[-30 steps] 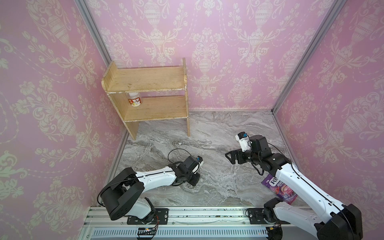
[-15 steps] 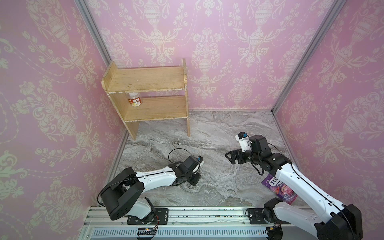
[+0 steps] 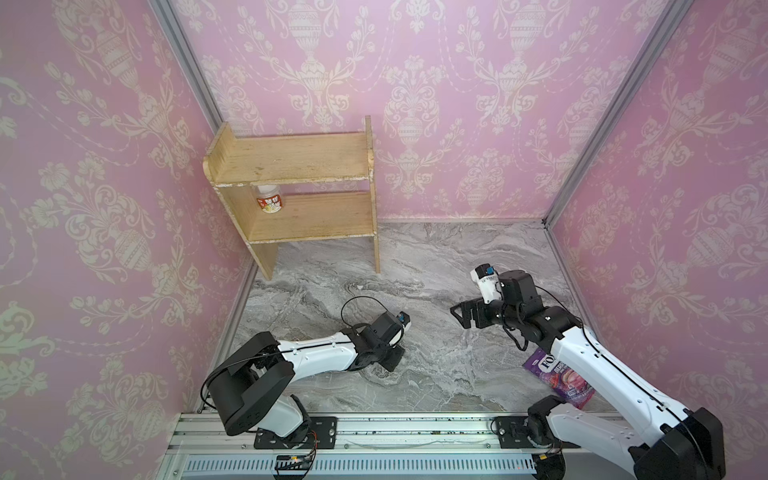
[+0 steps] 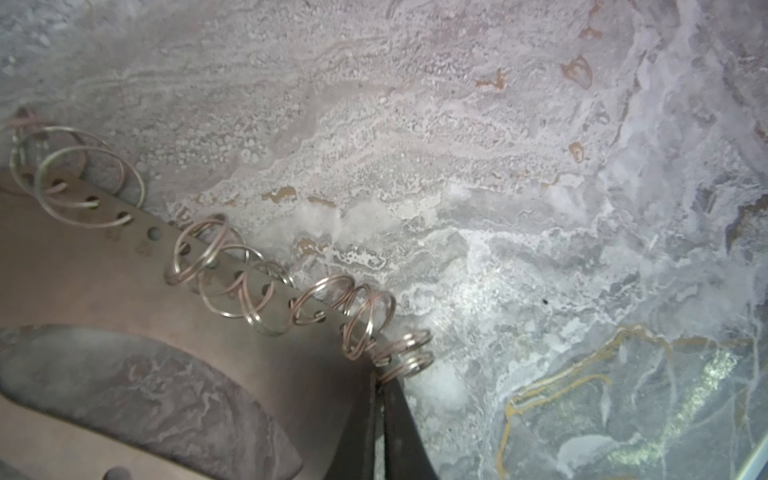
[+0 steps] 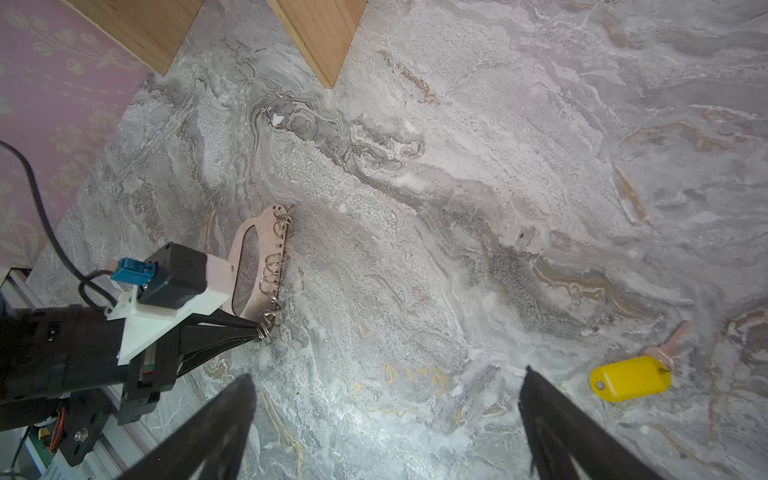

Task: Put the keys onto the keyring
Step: 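Lift the plate with the left gripper while the right gripper approaches it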

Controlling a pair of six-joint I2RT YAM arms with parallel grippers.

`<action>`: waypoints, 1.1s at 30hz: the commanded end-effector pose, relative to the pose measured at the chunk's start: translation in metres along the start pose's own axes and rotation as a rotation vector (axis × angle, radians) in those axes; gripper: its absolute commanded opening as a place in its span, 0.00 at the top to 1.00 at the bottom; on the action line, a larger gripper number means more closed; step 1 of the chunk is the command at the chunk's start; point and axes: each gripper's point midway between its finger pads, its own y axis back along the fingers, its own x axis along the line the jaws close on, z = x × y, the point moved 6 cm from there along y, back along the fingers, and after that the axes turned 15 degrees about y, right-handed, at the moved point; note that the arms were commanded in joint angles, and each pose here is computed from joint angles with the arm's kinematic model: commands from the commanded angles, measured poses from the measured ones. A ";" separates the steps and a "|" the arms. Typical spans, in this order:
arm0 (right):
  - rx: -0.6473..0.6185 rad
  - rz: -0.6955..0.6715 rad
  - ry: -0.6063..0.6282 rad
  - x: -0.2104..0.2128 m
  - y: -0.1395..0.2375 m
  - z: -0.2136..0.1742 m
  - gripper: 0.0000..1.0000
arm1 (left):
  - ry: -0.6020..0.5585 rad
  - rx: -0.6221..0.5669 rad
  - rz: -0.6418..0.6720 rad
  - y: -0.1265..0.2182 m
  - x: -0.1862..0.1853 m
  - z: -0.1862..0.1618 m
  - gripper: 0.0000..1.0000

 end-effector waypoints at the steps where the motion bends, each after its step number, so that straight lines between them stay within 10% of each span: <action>1: -0.012 0.023 0.012 0.004 0.006 0.003 0.00 | -0.016 -0.017 0.024 0.006 0.001 0.001 0.97; 23: -0.077 0.331 0.116 0.055 -0.009 0.002 0.01 | -0.095 -0.238 -0.036 0.076 -0.021 0.041 1.00; 33: -0.346 0.532 0.347 0.085 0.028 0.020 0.36 | -0.234 -0.356 -0.138 0.132 -0.054 0.080 1.00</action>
